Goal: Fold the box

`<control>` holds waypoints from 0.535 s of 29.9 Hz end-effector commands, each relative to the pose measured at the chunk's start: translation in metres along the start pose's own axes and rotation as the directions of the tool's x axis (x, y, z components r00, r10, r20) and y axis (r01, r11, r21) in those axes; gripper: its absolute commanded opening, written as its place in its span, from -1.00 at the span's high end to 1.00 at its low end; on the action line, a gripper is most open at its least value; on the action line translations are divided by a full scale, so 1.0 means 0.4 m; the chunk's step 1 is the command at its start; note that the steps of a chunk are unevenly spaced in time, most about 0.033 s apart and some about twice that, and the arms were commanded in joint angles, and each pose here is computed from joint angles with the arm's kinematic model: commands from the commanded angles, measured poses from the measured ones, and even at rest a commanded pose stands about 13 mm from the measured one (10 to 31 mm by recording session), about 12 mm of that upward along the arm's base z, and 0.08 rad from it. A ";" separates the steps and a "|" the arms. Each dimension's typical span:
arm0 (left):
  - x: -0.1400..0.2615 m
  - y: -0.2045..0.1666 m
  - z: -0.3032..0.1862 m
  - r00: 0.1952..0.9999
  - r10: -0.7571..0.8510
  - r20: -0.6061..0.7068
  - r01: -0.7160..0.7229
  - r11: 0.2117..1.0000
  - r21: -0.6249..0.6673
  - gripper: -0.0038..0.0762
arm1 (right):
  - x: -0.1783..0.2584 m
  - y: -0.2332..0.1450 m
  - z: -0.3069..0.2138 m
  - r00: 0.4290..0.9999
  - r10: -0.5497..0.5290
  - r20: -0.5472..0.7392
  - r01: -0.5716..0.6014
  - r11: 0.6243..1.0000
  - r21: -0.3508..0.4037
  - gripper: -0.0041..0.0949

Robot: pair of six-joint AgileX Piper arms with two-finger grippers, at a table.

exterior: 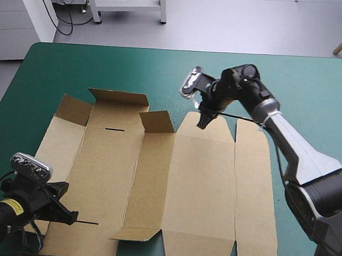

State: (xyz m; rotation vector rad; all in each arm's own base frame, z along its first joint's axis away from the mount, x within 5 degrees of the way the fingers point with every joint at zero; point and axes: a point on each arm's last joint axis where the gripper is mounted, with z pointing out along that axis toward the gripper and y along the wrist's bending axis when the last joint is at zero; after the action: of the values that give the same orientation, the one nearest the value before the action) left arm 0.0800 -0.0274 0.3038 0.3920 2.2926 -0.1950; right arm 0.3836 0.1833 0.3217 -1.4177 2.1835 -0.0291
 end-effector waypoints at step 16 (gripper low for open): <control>-0.025 -0.001 -0.018 0.999 0.004 0.051 -0.004 1.000 0.001 0.93 | 0.414 -0.013 -0.343 0.742 0.664 -0.091 -0.640 0.742 0.199 0.32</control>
State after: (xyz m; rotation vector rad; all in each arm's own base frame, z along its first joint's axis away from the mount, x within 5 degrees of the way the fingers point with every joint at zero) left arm 0.0793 -0.0268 0.3029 0.3971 2.3048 -0.1878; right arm 0.3082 0.0196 0.3579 -0.6097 2.6672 -0.0200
